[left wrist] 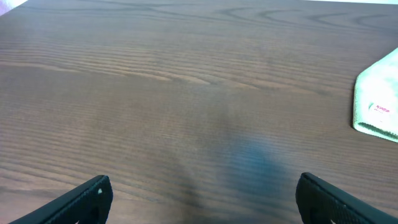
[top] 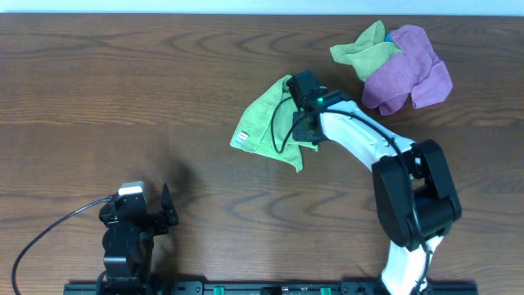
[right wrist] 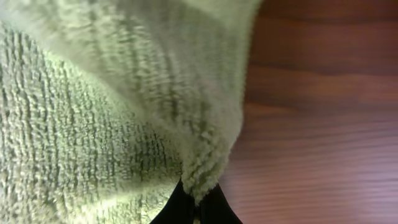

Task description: Fold the cloth

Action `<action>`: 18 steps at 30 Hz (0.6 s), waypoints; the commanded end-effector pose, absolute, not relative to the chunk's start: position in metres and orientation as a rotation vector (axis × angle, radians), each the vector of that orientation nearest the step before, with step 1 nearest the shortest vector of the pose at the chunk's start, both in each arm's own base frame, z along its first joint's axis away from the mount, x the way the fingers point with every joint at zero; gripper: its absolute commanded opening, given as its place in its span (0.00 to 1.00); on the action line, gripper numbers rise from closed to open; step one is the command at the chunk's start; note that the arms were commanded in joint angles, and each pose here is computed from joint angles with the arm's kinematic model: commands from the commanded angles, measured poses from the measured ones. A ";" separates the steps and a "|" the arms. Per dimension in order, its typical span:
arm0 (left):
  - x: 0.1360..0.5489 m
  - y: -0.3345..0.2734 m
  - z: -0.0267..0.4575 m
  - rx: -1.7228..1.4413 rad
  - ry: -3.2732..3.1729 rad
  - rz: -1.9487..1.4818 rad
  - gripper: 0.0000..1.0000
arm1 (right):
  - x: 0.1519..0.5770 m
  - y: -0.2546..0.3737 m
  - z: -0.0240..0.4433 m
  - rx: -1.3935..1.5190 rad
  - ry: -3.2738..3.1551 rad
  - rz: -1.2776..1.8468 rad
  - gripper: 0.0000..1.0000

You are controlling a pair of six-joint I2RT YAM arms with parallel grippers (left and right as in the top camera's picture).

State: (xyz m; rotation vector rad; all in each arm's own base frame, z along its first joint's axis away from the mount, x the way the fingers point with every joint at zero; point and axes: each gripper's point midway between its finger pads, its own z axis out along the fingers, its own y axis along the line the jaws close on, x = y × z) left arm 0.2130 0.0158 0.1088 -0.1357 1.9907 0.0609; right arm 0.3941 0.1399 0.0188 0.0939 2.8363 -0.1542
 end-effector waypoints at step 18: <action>0.212 0.012 0.101 -0.112 2.013 0.043 0.95 | 0.452 0.074 0.127 0.163 2.504 -0.371 0.92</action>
